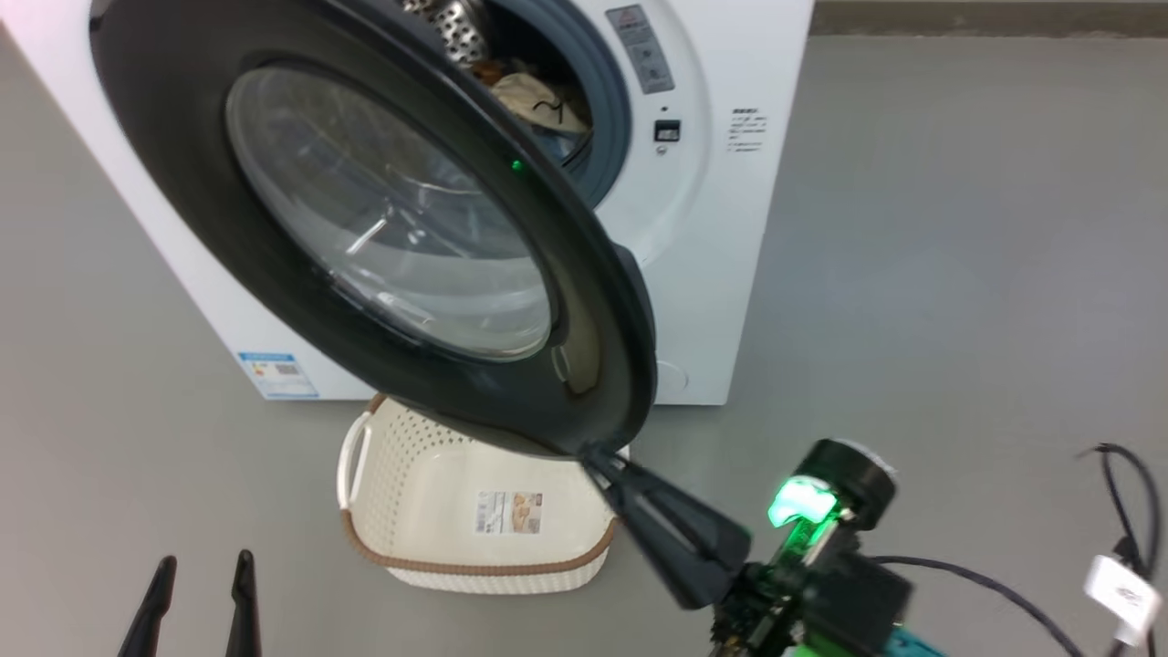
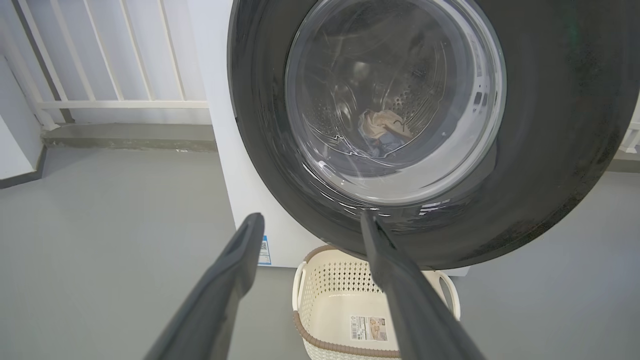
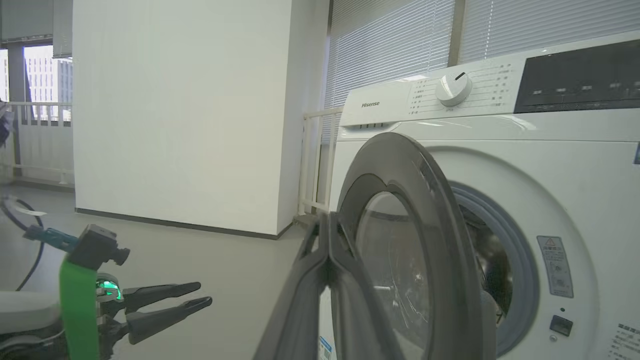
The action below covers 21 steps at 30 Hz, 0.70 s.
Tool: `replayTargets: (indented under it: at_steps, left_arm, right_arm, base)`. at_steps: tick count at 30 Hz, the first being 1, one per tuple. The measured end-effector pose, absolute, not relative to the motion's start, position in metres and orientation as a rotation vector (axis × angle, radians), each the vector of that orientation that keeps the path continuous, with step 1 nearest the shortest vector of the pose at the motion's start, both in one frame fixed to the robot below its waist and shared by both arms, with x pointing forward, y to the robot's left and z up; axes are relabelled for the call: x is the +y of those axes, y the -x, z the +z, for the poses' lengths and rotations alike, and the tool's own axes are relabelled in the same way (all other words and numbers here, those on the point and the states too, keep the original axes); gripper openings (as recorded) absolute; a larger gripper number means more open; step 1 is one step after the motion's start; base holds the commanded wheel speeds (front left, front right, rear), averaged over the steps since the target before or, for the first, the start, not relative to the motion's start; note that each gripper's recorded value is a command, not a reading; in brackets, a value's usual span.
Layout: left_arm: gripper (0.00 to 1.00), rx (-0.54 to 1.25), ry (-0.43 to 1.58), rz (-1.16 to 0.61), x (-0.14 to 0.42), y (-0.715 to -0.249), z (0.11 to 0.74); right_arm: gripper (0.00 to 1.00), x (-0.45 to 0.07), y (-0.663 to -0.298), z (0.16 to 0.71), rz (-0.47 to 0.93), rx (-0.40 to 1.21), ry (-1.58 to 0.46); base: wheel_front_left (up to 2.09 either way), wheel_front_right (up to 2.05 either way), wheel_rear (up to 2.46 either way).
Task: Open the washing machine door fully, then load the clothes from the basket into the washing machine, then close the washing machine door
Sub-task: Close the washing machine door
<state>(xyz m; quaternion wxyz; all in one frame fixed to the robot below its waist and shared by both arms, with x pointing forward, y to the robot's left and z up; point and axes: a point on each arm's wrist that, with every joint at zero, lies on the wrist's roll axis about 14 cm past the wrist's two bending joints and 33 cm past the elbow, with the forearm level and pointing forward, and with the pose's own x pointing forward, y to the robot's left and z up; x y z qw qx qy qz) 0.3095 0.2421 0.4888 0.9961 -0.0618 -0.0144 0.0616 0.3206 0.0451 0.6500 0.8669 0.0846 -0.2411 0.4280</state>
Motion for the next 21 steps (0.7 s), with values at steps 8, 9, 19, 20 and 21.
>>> replayTargets:
  at_steps: [8,9,19,20,21]
  left_arm:
    - [1.0,-0.023,0.141,0.156,0.25,-0.313,0.488]
    - [1.0,-0.022,0.143,0.158,0.251,-0.314,0.487]
    - [1.0,-0.005,0.165,0.177,0.257,-0.33,0.483]
    - [1.0,0.002,0.167,0.181,0.258,-0.331,0.481]
    - [1.0,0.006,0.168,0.184,0.259,-0.333,0.48]
  right_arm:
    - [0.0,0.085,-0.335,0.581,1.028,-0.266,-0.176]
    - [0.0,0.087,-0.339,0.574,1.031,-0.245,-0.176]
    - [0.0,0.086,-0.402,0.536,0.906,-0.144,-0.21]
    - [0.0,0.085,-0.409,0.534,0.893,-0.141,-0.21]
    - [0.0,0.085,-0.415,0.532,0.883,-0.14,-0.211]
  base:
    - [0.0,0.0,0.0]
    - [0.0,0.0,0.0]
    - [0.0,0.0,0.0]
    - [0.0,0.0,0.0]
    - [0.0,0.0,0.0]
